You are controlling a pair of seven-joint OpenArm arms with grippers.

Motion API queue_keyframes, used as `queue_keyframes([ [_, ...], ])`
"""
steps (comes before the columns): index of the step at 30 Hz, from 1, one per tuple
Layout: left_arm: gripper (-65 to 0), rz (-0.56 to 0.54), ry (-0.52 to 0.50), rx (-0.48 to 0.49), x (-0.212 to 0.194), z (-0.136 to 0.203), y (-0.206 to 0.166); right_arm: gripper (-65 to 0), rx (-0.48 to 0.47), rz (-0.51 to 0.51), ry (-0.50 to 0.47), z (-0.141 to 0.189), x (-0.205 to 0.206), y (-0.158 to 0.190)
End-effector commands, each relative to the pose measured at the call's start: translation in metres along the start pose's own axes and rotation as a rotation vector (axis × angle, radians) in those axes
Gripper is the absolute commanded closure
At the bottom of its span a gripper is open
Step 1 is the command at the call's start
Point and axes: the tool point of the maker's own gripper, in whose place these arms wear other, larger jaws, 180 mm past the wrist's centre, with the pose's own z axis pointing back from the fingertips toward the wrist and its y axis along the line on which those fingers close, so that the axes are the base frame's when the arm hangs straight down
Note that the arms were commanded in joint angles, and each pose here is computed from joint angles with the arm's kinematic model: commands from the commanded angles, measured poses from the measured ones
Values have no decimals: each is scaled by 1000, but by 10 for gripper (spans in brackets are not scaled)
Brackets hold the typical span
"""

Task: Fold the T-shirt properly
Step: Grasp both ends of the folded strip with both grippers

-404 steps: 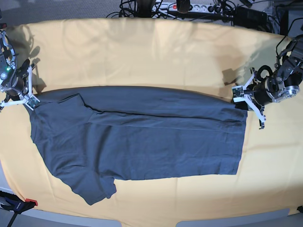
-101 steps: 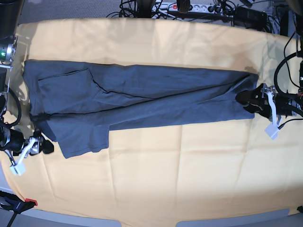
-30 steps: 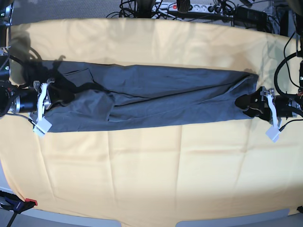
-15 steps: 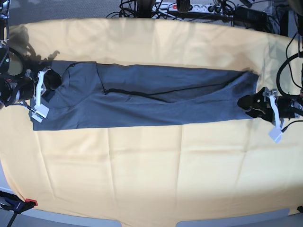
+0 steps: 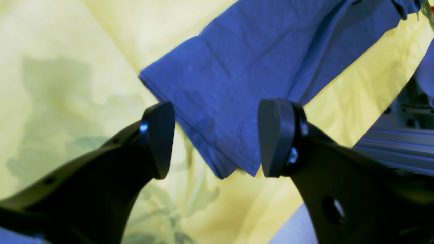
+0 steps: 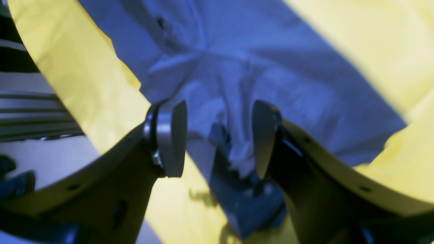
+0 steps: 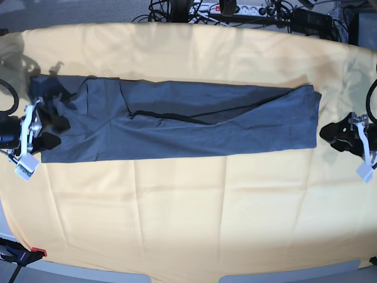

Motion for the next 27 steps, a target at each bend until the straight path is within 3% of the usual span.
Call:
queue_keyframes([
  [1, -403, -31, -70, 24, 22, 20, 2, -213, -11, 14, -66, 7, 16, -2],
  [3, -403, -40, -102, 65, 29, 30, 9, -30, 26, -7, -109, -5, 20, 7],
  [4, -403, -44, -114, 91, 32, 35, 13, 0, 49, -22, -130, -13, 20, 13],
  [6, -403, -22, -125, 164, 33, 47, 26, 0, 70, -59, -170, -30, 17, 21],
  [12, -403, 117, -144, 376, 16, 73, 66, 0, -163, -83, -68, -76, -37, 4],
  [15, -403, 173, -125, 440, -3, 77, 79, 0, -219, -73, -11, -81, -61, 2],
  [19, -403, 216, -71, 443, -30, 63, 80, 0, -276, -134, 1, -83, -79, -1],
  [24, -403, 270, -51, 380, -54, 24, 70, 0, -278, -150, 32, -86, -94, 5],
  [27, -403, 330, -48, 391, -65, 3, 71, 0, -279, -150, 33, -85, -94, 5],
])
